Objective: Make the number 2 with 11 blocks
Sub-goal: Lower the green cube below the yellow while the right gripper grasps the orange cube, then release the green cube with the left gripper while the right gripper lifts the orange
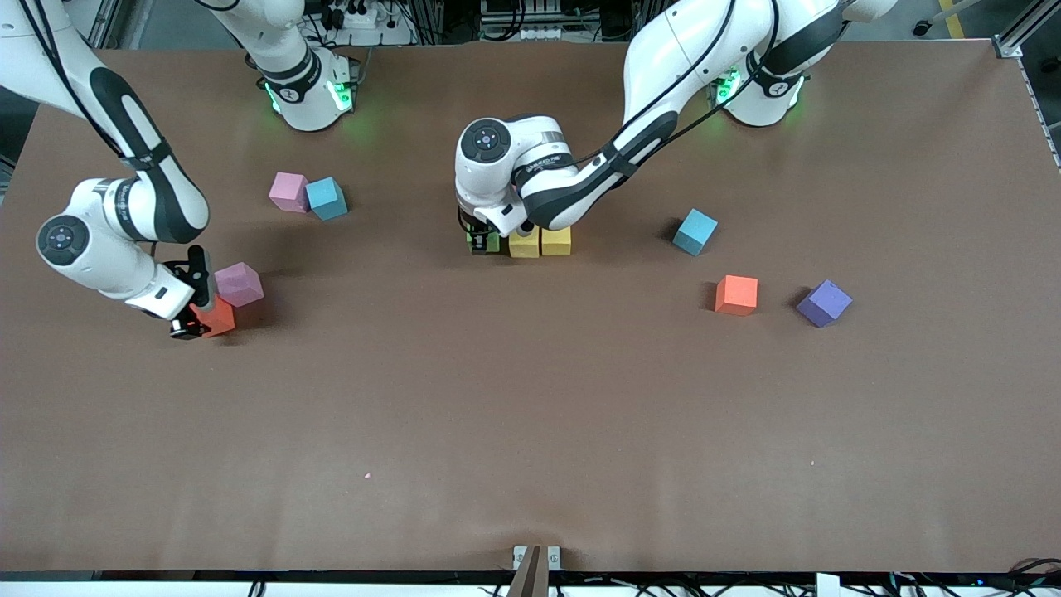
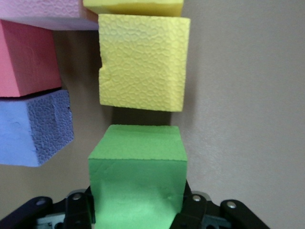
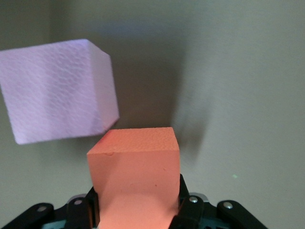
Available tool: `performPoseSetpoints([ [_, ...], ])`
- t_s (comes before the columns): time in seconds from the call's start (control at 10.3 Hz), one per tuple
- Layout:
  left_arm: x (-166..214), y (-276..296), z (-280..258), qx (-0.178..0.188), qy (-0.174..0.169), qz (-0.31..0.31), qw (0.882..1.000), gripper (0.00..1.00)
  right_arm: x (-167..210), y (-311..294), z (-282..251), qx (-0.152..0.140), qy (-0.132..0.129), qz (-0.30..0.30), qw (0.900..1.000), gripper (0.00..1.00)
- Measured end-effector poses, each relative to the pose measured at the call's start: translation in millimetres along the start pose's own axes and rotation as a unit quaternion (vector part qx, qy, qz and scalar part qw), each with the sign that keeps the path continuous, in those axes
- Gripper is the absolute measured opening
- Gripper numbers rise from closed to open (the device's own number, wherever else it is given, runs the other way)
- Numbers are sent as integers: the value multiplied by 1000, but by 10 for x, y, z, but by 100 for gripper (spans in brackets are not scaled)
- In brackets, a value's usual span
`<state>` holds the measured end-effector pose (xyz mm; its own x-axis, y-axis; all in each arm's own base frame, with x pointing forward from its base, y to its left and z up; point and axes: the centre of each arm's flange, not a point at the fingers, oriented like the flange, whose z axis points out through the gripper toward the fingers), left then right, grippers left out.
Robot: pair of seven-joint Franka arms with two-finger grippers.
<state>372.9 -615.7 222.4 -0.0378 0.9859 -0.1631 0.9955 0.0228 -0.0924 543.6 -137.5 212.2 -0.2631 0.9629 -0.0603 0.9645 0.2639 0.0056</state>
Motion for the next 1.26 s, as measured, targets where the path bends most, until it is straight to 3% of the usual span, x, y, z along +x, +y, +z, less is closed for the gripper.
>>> performPoseSetpoints([
  [0.58,47,-60,167,-6,8,3,1000,61,284,415,-424,-19,12,8,1000,56],
  [0.97,44,-91,284,-21,14,7,1000,61,808,693,-601,-38,30,96,994,56],
  [1.26,51,-93,306,-24,17,9,1000,61,1178,794,-653,-30,41,160,986,56],
])
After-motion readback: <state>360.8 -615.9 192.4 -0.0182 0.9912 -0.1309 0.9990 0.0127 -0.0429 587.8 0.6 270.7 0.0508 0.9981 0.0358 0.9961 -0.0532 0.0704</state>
